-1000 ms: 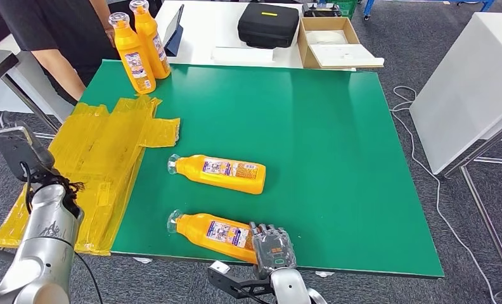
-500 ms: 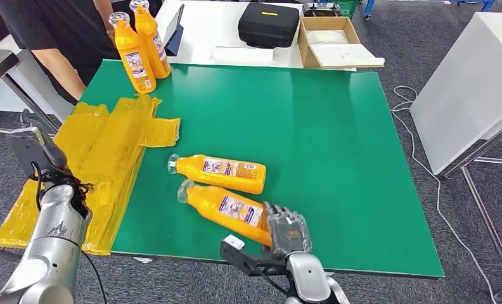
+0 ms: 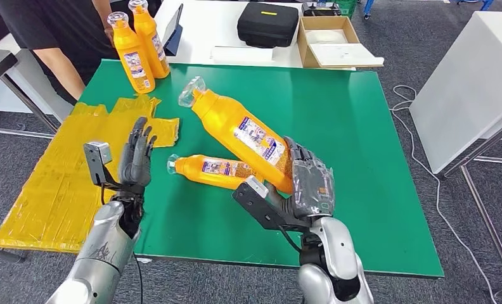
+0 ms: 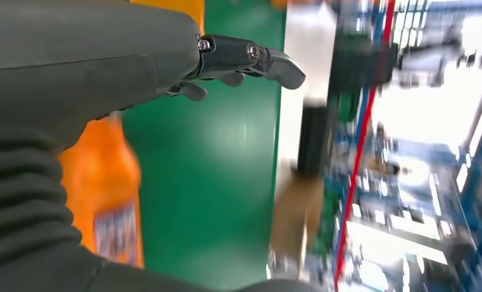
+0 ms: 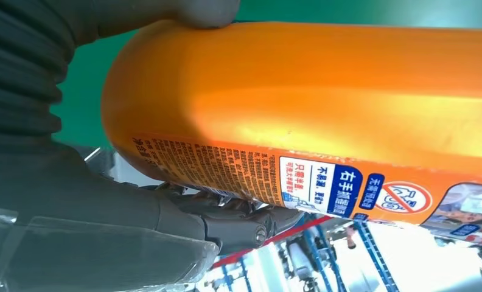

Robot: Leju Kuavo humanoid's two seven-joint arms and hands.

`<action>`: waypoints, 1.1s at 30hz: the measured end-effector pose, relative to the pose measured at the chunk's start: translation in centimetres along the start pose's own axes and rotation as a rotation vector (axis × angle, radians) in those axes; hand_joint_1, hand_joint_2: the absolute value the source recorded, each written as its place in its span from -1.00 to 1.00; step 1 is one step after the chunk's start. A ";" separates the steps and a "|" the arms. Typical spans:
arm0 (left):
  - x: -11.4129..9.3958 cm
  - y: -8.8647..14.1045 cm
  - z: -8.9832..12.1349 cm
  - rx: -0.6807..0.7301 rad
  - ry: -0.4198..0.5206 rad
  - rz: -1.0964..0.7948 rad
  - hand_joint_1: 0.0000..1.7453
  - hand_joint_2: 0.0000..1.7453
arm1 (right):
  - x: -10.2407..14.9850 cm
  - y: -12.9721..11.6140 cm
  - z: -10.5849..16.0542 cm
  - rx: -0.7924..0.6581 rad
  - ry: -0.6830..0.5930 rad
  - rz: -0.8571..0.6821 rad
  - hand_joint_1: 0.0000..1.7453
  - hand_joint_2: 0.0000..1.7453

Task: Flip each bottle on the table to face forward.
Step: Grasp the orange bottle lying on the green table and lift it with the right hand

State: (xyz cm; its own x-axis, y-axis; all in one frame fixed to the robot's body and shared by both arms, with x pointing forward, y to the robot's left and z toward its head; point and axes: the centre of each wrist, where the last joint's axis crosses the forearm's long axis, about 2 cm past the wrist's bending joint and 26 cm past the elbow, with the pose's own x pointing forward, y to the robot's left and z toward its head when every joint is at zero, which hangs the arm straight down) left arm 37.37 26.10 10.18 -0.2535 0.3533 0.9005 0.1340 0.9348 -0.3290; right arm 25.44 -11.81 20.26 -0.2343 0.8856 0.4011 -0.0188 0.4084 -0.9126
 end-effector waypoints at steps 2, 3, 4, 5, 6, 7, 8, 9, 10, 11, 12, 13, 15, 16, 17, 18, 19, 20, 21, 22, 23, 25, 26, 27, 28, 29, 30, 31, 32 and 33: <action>-0.3 -1.3 0.1 -0.046 0.004 0.061 -1.00 1.00 | 0.5 0.6 -1.2 0.024 -0.019 -0.022 1.00 1.00; -0.4 -2.0 0.1 -0.068 0.007 0.084 -1.00 1.00 | 0.8 1.0 -1.9 0.040 -0.026 -0.032 1.00 1.00; -0.5 -2.6 0.1 -0.087 0.010 0.100 -1.00 1.00 | 1.1 1.3 -2.4 0.053 -0.032 -0.040 1.00 1.00; -0.6 -3.3 0.1 -0.103 0.014 0.110 -1.00 1.00 | 1.4 1.7 -2.9 0.064 -0.036 -0.045 1.00 1.00; -0.7 -3.8 0.1 -0.117 0.018 0.116 -1.00 1.00 | 1.7 2.0 -3.3 0.074 -0.039 -0.048 1.00 1.00; -0.7 -4.1 0.2 -0.126 0.020 0.120 -1.00 1.00 | 1.9 2.2 -3.6 0.081 -0.041 -0.049 1.00 1.00; -0.7 -4.4 0.2 -0.134 0.022 0.126 -1.00 1.00 | 2.0 2.5 -3.9 0.092 -0.043 -0.049 1.00 1.00; -0.7 -4.7 0.1 -0.142 0.023 0.135 -1.00 1.00 | 2.1 2.7 -4.1 0.105 -0.046 -0.050 1.00 1.00; -0.7 -5.0 0.1 -0.150 0.023 0.145 -1.00 1.00 | 2.3 2.9 -4.4 0.119 -0.050 -0.052 1.00 1.00; -0.7 -5.3 0.1 -0.159 0.024 0.158 -1.00 1.00 | 2.5 3.2 -4.7 0.136 -0.055 -0.056 1.00 1.00; -0.7 -5.7 0.2 -0.168 0.023 0.169 -1.00 1.00 | 2.8 3.5 -5.1 0.153 -0.060 -0.060 1.00 1.00; -0.6 -6.0 0.3 -0.175 0.021 0.178 -1.00 1.00 | 3.1 3.8 -5.4 0.169 -0.064 -0.063 1.00 1.00; -0.5 -6.7 0.7 -0.186 0.013 0.191 -1.00 1.00 | 3.4 4.5 -5.9 0.200 -0.067 -0.065 1.00 1.00; -0.4 -6.9 1.1 -0.189 0.008 0.196 -1.00 1.00 | 3.5 4.9 -6.1 0.212 -0.068 -0.064 1.00 1.00; -0.3 -7.0 1.4 -0.191 0.003 0.200 -1.00 1.00 | 3.5 5.2 -6.2 0.223 -0.069 -0.062 1.00 1.00; -0.1 -7.0 1.7 -0.193 -0.001 0.204 -1.00 1.00 | 3.4 5.4 -6.3 0.232 -0.070 -0.059 1.00 1.00; 0.0 -7.0 2.0 -0.196 -0.005 0.208 -1.00 1.00 | 3.4 5.7 -6.4 0.241 -0.071 -0.055 1.00 1.00; 0.2 -7.1 2.3 -0.198 -0.008 0.213 -1.00 1.00 | 3.4 5.9 -6.4 0.251 -0.072 -0.051 1.00 1.00; 0.4 -7.1 2.5 -0.201 -0.012 0.220 -1.00 1.00 | 3.4 6.1 -6.5 0.261 -0.073 -0.046 1.00 1.00; 0.5 -7.1 2.7 -0.203 -0.015 0.226 -1.00 1.00 | 3.4 6.3 -6.6 0.270 -0.075 -0.042 1.00 1.00; 0.7 -7.1 2.9 -0.205 -0.020 0.230 -1.00 1.00 | 3.5 6.5 -6.6 0.280 -0.078 -0.038 1.00 1.00; 1.1 -7.0 3.1 -0.209 -0.031 0.234 -1.00 1.00 | 3.7 6.9 -6.7 0.301 -0.086 -0.027 1.00 1.00; 1.3 -6.9 3.2 -0.210 -0.037 0.235 -1.00 1.00 | 3.8 7.1 -6.7 0.311 -0.090 -0.021 1.00 1.00; 1.5 -6.9 3.3 -0.211 -0.041 0.235 -1.00 1.00 | 3.8 7.3 -6.7 0.320 -0.093 -0.015 1.00 1.00; 1.6 -6.8 3.4 -0.211 -0.044 0.233 -1.00 1.00 | 3.9 7.5 -6.6 0.326 -0.094 -0.012 1.00 1.00; 1.7 -6.6 3.5 -0.212 -0.046 0.230 -1.00 1.00 | 4.0 7.7 -6.6 0.332 -0.095 -0.010 1.00 1.00; 1.8 -6.5 3.6 -0.213 -0.047 0.226 -1.00 1.00 | 4.0 7.8 -6.6 0.336 -0.096 -0.009 1.00 1.00; 1.9 -6.4 3.7 -0.213 -0.048 0.223 -1.00 1.00 | 4.1 7.9 -6.6 0.339 -0.098 -0.009 1.00 1.00; 1.9 -6.3 3.7 -0.214 -0.049 0.220 -1.00 1.00 | 4.2 7.9 -6.5 0.342 -0.100 -0.008 1.00 1.00; 2.0 -6.1 3.8 -0.215 -0.049 0.217 -1.00 1.00 | 4.2 8.0 -6.5 0.344 -0.102 -0.008 1.00 1.00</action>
State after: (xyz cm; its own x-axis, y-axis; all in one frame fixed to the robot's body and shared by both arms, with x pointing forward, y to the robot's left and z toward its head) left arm 32.45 21.19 12.90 -0.2426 0.5497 0.7994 0.3880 0.8102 -0.4394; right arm 30.65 -3.34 15.18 -0.3280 0.8491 0.4140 -0.3429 0.3014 -0.8897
